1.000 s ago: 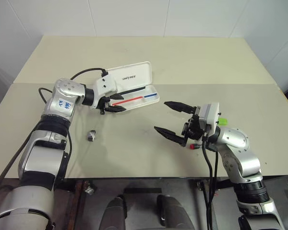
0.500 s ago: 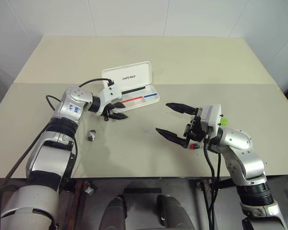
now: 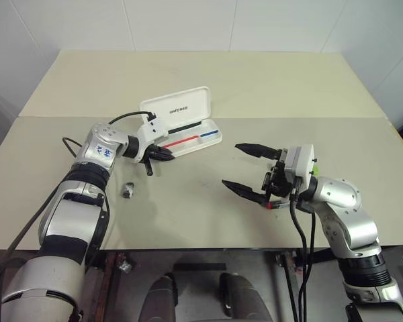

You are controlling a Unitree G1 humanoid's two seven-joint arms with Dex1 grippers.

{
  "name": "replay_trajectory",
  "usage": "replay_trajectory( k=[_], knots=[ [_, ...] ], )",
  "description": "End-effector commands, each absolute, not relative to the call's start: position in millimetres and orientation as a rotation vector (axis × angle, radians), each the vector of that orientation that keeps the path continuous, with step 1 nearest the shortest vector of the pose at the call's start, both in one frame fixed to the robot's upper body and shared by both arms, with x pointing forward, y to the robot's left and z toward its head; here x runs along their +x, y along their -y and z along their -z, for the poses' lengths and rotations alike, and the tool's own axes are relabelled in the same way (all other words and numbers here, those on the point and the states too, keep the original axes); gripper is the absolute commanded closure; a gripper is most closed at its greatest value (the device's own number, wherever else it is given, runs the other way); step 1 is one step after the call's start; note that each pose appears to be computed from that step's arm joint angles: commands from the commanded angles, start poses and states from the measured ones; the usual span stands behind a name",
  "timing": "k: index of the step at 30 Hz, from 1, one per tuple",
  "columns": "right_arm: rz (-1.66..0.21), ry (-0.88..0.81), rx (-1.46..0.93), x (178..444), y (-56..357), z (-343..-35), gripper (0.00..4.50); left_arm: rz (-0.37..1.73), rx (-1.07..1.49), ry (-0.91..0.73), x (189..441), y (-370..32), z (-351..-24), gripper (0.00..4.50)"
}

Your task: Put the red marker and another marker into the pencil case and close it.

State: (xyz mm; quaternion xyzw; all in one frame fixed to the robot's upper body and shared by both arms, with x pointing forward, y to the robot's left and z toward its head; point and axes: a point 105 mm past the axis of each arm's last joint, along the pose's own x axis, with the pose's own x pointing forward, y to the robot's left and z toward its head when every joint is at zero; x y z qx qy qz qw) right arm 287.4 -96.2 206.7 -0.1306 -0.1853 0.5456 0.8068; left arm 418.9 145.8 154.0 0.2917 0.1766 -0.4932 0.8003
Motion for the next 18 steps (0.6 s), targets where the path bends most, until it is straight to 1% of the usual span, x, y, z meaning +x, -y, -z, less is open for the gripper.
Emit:
replay_trajectory(
  k=[1,8,13,18],
  knots=[
    [-1.172,0.448,-0.299,284.2,100.8,-221.2,0.0,1.113,0.644,-0.358,414.7,-140.6,-156.5,4.46],
    [-1.141,0.425,-0.317,288.7,113.1,-219.6,0.0,1.243,0.698,-0.264,396.0,-134.1,-167.5,4.46],
    [-1.083,0.359,-0.346,288.3,139.0,-209.8,0.0,1.344,0.715,-0.181,368.1,-126.3,-169.9,4.46],
    [-1.008,0.269,-0.362,282.1,167.6,-192.1,0.0,1.404,0.741,-0.15,343.1,-122.8,-162.3,4.46]
  ],
)
